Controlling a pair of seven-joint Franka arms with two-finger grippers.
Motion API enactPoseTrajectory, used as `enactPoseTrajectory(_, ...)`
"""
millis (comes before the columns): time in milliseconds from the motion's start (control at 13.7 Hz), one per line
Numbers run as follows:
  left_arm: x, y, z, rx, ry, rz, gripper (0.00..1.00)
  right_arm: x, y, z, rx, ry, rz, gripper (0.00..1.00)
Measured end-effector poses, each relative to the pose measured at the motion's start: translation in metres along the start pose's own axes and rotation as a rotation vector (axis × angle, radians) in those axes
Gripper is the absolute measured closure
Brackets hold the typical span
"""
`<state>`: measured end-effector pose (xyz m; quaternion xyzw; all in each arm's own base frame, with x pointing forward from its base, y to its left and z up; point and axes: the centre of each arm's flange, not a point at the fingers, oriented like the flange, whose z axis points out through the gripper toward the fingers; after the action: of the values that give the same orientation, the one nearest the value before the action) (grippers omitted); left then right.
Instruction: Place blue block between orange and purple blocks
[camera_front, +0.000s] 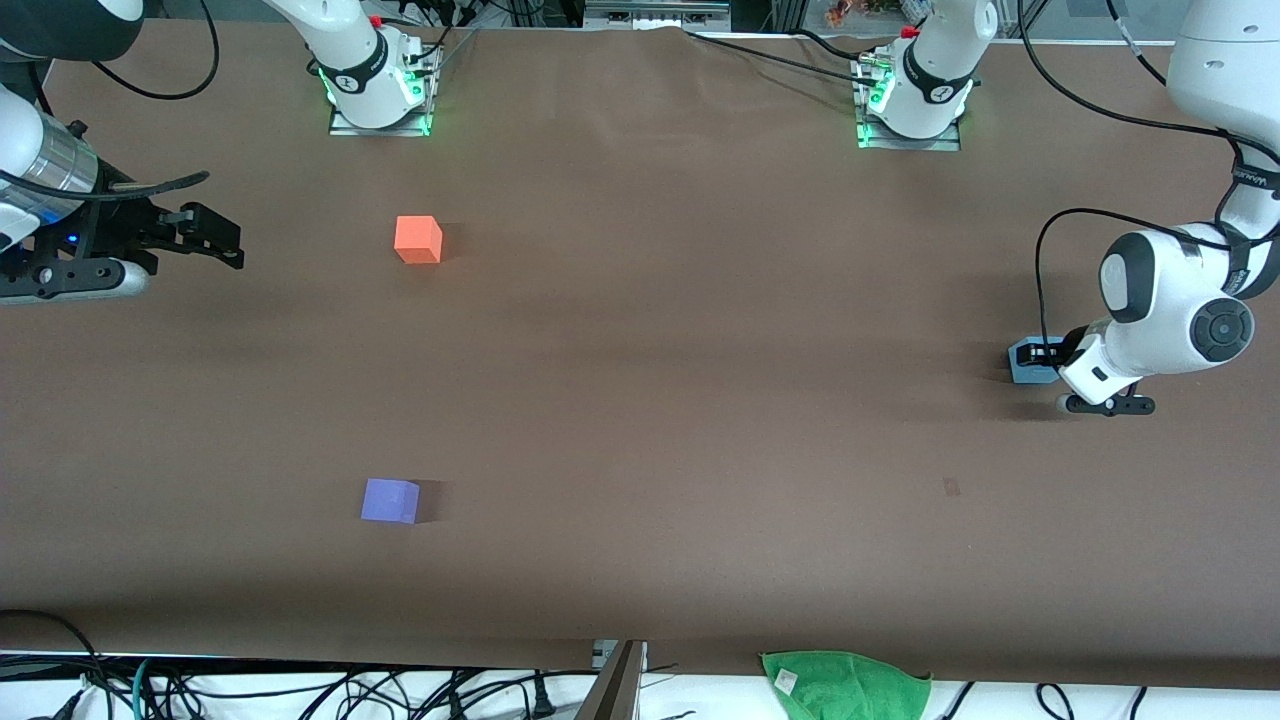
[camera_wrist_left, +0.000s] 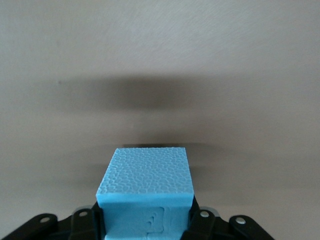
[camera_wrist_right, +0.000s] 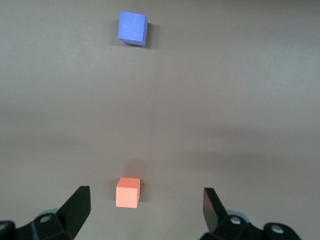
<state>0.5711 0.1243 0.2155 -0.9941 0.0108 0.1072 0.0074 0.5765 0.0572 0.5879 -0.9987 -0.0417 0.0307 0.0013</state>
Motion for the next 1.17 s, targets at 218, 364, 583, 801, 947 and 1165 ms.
enactPoseTrajectory(218,0.003,0.062,-0.063,-0.005,-0.01,0.02,0.42,0.0,0.0,0.0,0.0,0.001,0.0,0.0)
enactPoseTrajectory(364,-0.001,0.14,-0.107,-0.006,-0.02,-0.021,0.42,0.0,0.0,0.0,0.0,0.001,0.0,0.0)
enactPoseTrajectory(583,-0.014,0.281,-0.14,-0.026,0.02,-0.081,0.42,0.0,0.0,0.0,0.0,0.001,0.001,0.0)
enactPoseTrajectory(801,-0.022,0.406,-0.131,-0.061,0.015,0.011,0.42,0.0,0.001,0.0,0.0,0.001,0.002,0.0)
enactPoseTrajectory(947,-0.027,0.482,-0.103,-0.083,-0.018,0.073,0.42,0.0,0.002,0.0,0.0,0.001,0.003,0.0)
enactPoseTrajectory(1165,-0.019,0.541,-0.051,-0.149,-0.021,0.113,0.42,0.0,0.002,0.0,0.0,0.001,0.003,0.0)
